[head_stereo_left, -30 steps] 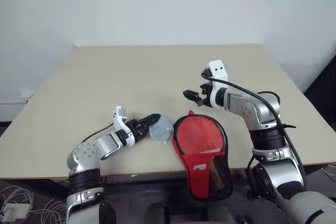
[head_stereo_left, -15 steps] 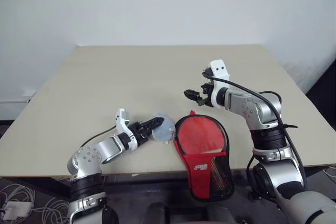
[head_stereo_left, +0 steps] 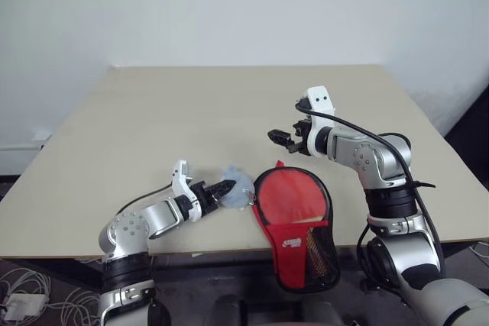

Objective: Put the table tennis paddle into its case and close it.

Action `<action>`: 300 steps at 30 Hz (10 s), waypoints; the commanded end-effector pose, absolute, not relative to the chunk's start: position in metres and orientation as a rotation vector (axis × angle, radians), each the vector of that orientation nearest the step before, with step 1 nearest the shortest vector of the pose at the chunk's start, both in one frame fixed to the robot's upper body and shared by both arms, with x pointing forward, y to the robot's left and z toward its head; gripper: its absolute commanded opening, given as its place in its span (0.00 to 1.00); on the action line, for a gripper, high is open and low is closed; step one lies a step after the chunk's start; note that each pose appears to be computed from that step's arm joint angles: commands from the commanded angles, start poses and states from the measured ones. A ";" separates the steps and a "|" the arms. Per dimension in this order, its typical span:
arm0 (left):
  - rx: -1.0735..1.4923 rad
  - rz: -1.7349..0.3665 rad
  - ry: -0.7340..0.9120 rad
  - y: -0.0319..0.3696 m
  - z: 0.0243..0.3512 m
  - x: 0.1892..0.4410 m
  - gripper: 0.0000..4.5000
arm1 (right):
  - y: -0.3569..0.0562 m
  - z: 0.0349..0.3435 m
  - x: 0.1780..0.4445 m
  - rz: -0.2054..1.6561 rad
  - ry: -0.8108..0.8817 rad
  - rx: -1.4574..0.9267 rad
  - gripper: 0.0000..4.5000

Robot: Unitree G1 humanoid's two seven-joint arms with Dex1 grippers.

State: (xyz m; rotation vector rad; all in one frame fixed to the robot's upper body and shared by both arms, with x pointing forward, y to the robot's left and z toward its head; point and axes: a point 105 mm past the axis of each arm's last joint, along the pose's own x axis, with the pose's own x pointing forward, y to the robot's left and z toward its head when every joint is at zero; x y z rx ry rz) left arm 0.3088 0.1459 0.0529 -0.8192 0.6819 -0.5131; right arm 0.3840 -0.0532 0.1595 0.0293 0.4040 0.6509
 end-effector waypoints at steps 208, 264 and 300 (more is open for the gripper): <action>0.582 -0.858 0.070 0.084 0.120 0.436 0.00 | -0.020 0.040 0.323 0.872 0.499 -0.031 0.01; 0.834 -1.176 -0.192 0.023 0.098 0.390 0.44 | -0.013 0.039 0.313 0.901 0.511 -0.025 0.00; 0.192 -0.967 -0.121 0.099 0.136 0.337 0.00 | -0.071 0.138 0.376 0.863 0.331 -0.211 0.37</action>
